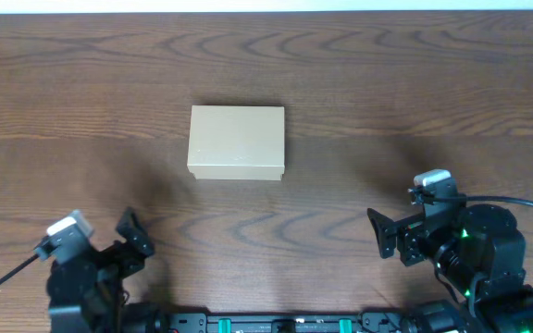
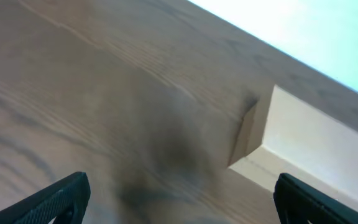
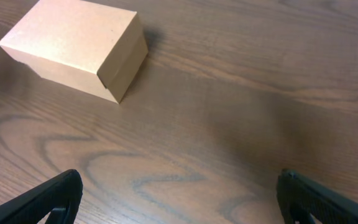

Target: Pack container

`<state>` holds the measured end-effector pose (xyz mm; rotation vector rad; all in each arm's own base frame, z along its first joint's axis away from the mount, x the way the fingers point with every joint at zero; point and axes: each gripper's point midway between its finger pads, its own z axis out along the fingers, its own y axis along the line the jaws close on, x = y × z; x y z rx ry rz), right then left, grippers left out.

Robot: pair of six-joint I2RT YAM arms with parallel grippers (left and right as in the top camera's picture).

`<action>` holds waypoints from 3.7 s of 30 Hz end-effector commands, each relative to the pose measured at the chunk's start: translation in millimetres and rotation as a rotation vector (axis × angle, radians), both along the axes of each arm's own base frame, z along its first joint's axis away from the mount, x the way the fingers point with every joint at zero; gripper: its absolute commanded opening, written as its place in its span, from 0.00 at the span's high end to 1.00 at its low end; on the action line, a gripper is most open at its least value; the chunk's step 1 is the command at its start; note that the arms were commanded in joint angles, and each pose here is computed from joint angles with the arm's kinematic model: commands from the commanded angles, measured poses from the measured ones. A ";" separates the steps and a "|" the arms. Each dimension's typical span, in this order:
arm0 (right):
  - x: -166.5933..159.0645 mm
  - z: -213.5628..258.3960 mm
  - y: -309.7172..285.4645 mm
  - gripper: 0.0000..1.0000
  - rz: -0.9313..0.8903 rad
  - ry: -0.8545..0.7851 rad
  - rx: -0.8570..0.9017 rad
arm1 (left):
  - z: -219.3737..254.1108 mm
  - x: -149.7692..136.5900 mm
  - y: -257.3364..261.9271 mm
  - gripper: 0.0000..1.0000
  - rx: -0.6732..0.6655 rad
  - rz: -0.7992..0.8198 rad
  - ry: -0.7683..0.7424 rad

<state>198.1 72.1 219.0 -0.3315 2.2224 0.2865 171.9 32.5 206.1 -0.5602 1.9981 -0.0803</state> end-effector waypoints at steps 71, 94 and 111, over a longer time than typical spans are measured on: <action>2.3 -100.8 -47.4 0.01 -0.255 -0.182 -0.031 | -145.3 5.5 1.1 0.04 0.307 -0.201 0.232; -2.1 -138.5 -75.4 0.01 -0.437 -0.101 -0.011 | -145.5 5.4 1.1 0.04 0.307 -0.201 0.233; -2.1 -138.5 -75.4 0.01 -0.437 -0.101 -0.011 | -145.3 5.5 1.1 0.05 0.307 -0.201 0.232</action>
